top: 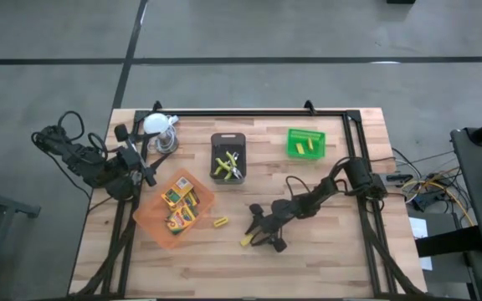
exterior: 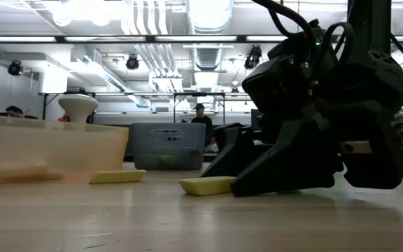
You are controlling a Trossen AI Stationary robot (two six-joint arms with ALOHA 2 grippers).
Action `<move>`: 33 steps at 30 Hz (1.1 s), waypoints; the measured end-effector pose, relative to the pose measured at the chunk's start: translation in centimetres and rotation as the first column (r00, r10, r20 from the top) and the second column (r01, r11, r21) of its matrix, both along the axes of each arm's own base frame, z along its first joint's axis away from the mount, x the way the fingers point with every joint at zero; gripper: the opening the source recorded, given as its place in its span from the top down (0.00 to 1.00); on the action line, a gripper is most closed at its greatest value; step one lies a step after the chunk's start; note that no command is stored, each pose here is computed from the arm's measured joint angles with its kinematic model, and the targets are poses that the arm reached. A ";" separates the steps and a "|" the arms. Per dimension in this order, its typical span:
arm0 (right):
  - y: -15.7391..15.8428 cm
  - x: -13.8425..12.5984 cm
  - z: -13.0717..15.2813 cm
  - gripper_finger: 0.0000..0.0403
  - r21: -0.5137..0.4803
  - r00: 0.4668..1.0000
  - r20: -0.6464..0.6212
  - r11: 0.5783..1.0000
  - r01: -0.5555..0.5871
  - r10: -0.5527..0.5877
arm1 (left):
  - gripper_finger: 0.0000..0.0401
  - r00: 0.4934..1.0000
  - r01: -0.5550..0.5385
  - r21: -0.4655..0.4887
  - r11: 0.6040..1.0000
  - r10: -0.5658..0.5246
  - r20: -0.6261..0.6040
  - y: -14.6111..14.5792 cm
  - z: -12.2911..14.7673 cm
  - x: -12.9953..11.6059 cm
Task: Pick & Place School Supplies
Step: Put the yellow eraser into the green bin
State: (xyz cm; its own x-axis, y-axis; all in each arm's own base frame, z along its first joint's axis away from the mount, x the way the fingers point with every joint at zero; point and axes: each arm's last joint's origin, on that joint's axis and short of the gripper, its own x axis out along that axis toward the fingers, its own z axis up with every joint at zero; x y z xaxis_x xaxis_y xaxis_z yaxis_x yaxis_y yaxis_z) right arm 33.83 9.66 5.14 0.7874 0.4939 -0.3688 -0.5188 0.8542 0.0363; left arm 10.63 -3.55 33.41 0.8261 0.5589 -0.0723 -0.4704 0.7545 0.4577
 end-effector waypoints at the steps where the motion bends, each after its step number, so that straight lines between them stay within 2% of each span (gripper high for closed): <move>1: 0.0 0.0 0.0 0.45 -0.002 1.000 0.002 1.000 0.001 -0.001 | 0.24 1.000 0.000 0.000 1.000 0.000 0.000 0.0 0.0 0.0; 11: 0.0 0.1 -0.1 0.48 -0.014 1.000 -0.011 1.000 0.024 -0.024 | 0.24 1.000 0.000 0.000 1.000 0.000 0.000 0.0 0.0 0.0; 28: -0.1 0.1 -0.2 0.76 -0.008 0.999 -0.032 0.999 0.039 -0.040 | 0.24 1.000 0.000 0.000 1.000 0.000 -0.001 0.0 0.0 0.0; 33: -0.1 0.1 -0.2 0.80 -0.006 0.999 -0.033 0.999 0.036 -0.036 | 0.24 1.000 0.000 0.000 1.000 0.000 0.000 0.0 0.0 0.0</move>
